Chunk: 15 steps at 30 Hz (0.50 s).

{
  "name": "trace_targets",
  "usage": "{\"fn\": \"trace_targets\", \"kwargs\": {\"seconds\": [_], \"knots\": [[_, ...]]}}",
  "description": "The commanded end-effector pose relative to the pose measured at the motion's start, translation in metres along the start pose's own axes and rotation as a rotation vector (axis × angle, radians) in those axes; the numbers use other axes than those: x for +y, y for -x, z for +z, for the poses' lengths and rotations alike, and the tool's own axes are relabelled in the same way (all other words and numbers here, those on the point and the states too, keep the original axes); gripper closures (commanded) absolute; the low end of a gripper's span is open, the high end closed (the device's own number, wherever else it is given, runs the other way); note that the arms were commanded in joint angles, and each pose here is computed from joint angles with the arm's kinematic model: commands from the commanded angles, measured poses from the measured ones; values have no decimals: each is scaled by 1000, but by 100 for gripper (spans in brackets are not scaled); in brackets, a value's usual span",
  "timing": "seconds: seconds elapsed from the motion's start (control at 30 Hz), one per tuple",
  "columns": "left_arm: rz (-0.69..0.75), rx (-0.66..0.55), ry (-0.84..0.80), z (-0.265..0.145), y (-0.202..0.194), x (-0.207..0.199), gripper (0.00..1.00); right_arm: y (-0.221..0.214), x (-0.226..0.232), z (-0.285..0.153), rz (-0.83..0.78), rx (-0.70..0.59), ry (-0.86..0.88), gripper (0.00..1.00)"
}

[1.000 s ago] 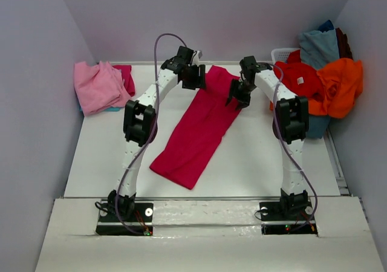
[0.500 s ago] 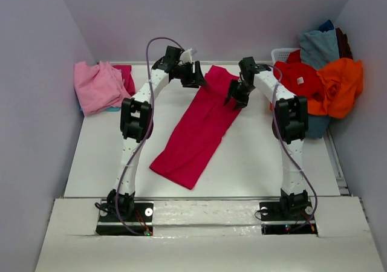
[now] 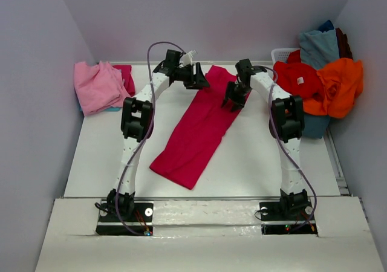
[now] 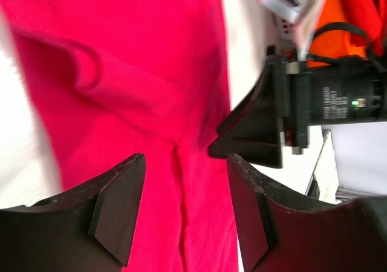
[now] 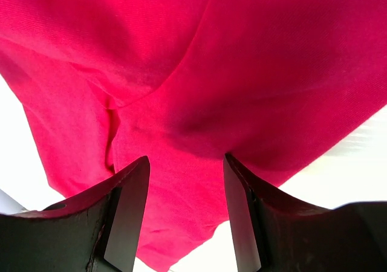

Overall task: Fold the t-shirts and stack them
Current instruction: Fold the tshirt

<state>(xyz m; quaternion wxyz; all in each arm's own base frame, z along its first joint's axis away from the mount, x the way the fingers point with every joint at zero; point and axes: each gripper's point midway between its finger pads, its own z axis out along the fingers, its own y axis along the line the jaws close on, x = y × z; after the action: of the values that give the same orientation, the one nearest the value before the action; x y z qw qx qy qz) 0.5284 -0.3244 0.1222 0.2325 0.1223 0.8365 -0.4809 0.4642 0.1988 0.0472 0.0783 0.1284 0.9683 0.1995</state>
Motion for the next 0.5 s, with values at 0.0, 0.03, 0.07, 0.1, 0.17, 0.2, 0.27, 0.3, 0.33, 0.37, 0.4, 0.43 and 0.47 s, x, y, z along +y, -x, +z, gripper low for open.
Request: {"fn": "trace_targets", "kwargs": {"seconds": [0.0, 0.03, 0.07, 0.1, 0.17, 0.2, 0.27, 0.3, 0.33, 0.37, 0.4, 0.43, 0.47], "knots": [[-6, -50, -21, -15, 16, 16, 33, 2, 15, -24, -41, -45, 37, 42], [-10, -48, -21, -13, 14, 19, 33, -1, 15, -27, -43, -41, 40, 42], [-15, -56, -21, -15, 17, 24, 33, -4, 15, -29, -44, -41, 40, 42], [-15, -56, -21, -15, 17, 24, 33, -3, 16, -32, -48, -46, 43, 43], [-9, -75, -26, -19, 23, 27, 33, -8, 12, -33, -50, -40, 32, 43], [-8, -77, -33, -17, 23, 27, 33, -12, 14, -33, -56, -35, 32, 43], [-9, -89, -68, -15, 27, 23, 33, -17, 13, -38, -59, -35, 29, 43], [-11, -91, -83, -14, 28, 22, 33, -18, 12, -41, -61, -38, 27, 43], [1, -96, -117, -11, 29, 21, 33, -18, 13, -46, -64, -49, 29, 43], [-18, -99, -132, -10, 30, 19, 32, -22, 16, -47, -73, -45, 28, 43], [-22, -101, -145, -9, 30, 19, 33, -24, 14, -49, -72, -44, 22, 43], [0, -114, -175, -8, 32, 16, 32, -25, 13, -51, -74, -49, 14, 43], [2, -117, -195, -8, 34, 13, 32, -28, 15, -53, -84, -47, 11, 43]]}}
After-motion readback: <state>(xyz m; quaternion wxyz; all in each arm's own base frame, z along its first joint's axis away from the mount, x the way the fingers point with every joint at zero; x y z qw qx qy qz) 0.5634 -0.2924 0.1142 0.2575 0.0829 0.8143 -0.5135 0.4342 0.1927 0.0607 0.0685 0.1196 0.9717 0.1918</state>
